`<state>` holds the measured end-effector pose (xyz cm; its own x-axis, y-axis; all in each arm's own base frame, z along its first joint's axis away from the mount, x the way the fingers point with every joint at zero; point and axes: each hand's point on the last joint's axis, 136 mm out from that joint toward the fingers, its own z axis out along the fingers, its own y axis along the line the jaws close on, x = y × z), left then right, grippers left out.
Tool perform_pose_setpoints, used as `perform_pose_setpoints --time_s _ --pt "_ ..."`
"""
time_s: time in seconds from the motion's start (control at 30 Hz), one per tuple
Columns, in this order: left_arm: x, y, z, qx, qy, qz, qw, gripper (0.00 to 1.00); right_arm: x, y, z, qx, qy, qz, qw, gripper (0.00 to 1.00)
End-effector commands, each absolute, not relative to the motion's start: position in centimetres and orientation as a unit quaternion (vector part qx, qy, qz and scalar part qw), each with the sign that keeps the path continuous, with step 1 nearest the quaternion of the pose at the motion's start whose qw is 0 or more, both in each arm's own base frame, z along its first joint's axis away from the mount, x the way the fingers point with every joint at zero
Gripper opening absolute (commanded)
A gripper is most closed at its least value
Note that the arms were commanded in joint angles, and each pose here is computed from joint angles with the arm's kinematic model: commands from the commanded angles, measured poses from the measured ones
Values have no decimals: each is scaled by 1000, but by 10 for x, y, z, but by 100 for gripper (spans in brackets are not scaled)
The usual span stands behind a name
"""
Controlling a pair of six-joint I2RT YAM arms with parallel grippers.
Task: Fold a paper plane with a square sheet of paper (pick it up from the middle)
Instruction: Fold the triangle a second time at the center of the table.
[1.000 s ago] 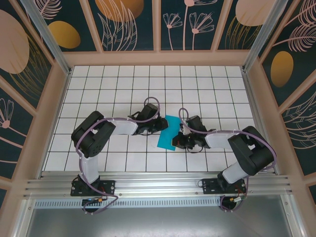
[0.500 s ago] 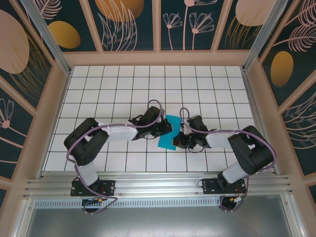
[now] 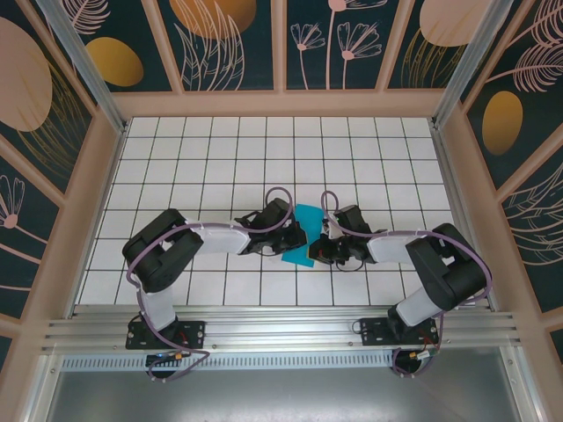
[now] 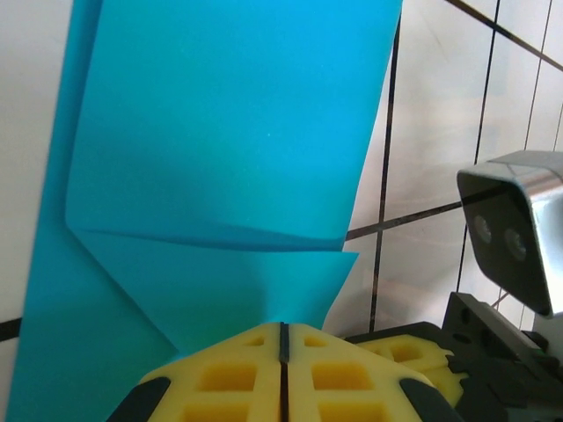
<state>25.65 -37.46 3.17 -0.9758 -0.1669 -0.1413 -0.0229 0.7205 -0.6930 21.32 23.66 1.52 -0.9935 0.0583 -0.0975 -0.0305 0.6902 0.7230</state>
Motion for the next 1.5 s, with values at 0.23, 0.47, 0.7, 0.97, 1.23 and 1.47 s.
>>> perform_pose_setpoints --time_s 0.23,0.47,0.7,0.97,1.23,1.47 --pt "234 -373 13 -35 932 -354 66 17 205 221 -4 30 931 362 44 0" --pt "242 -355 -6 -58 951 -292 84 17 203 219 -7 32 933 356 41 0" --pt "252 -342 -15 -92 956 -258 107 16 197 214 -11 30 937 347 35 0" --pt "264 -338 -8 -113 954 -247 129 15 192 212 -12 21 939 343 33 0" --pt "278 -349 4 -113 947 -266 139 16 186 209 -17 12 941 338 22 0" --pt "289 -349 9 -112 945 -271 145 16 182 208 -20 5 942 336 17 0"
